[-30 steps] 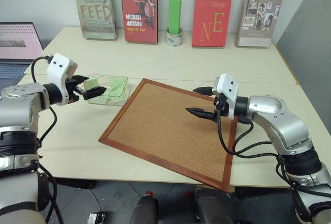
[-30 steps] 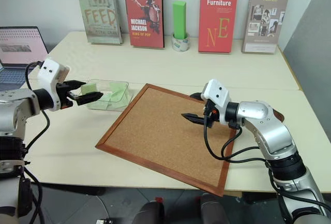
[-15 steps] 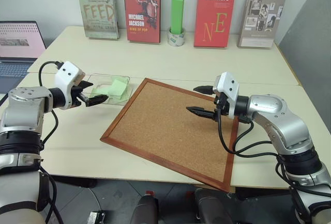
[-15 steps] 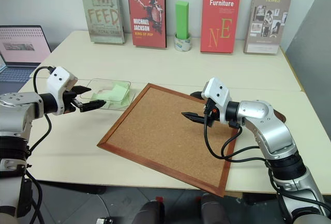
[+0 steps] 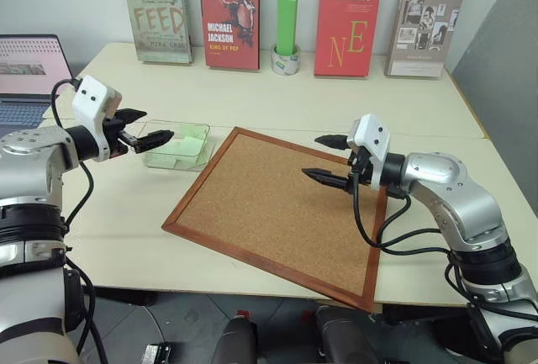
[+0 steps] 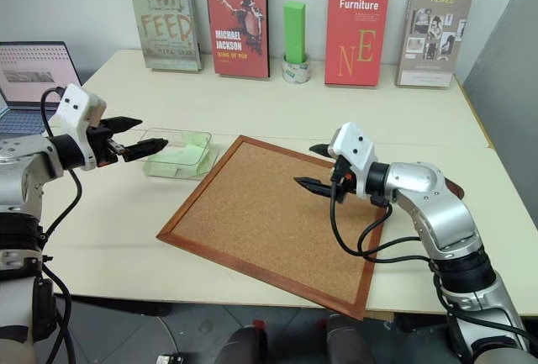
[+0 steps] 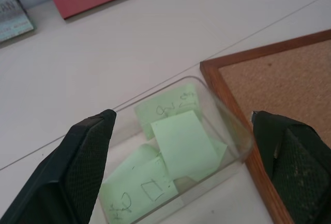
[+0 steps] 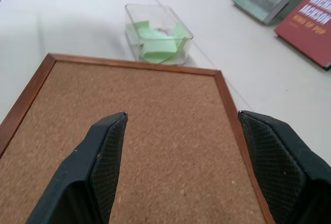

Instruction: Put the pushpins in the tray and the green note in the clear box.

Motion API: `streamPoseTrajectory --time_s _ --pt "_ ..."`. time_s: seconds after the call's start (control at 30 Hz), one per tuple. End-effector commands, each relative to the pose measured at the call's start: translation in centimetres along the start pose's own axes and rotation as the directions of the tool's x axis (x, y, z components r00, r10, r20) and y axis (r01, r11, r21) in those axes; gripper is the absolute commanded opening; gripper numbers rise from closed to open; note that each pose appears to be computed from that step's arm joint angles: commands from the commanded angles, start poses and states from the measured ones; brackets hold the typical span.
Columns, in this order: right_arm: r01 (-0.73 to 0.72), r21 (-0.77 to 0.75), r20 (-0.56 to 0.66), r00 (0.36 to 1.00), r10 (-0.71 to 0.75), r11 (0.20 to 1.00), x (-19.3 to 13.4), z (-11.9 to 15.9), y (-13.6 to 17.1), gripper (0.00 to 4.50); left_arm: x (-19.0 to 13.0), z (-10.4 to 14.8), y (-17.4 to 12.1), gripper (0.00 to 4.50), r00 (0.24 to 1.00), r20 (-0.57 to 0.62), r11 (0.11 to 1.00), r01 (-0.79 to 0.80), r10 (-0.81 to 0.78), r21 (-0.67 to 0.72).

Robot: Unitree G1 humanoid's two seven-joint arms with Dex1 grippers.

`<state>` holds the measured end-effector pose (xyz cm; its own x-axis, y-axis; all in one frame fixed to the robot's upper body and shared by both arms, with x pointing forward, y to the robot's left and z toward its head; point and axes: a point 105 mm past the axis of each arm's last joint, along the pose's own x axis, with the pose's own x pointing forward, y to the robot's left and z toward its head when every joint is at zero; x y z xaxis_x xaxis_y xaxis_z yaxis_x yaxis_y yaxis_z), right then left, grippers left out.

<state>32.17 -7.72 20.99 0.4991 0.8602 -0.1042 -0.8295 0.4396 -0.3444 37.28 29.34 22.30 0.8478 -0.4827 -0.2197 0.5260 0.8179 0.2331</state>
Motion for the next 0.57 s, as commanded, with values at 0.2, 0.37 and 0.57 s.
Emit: streamPoseTrajectory --time_s 0.2,0.37,0.57 --pt "-0.009 0.004 0.020 1.000 0.009 1.000 -3.5 0.9 1.7 3.64 -0.5 3.1 -5.6 4.47 0.974 0.082 0.971 0.202 -0.213 0.125" --pt "-0.011 0.029 -0.026 1.000 0.012 1.000 -4.2 -0.5 2.9 3.64 0.4 1.7 -10.0 4.47 0.930 0.056 0.925 0.352 -0.363 0.142" --pt "0.016 0.043 -0.056 0.998 -0.014 0.999 -4.5 -1.6 3.3 3.64 1.4 1.4 -12.5 4.47 0.896 0.079 0.895 0.425 -0.437 0.136"
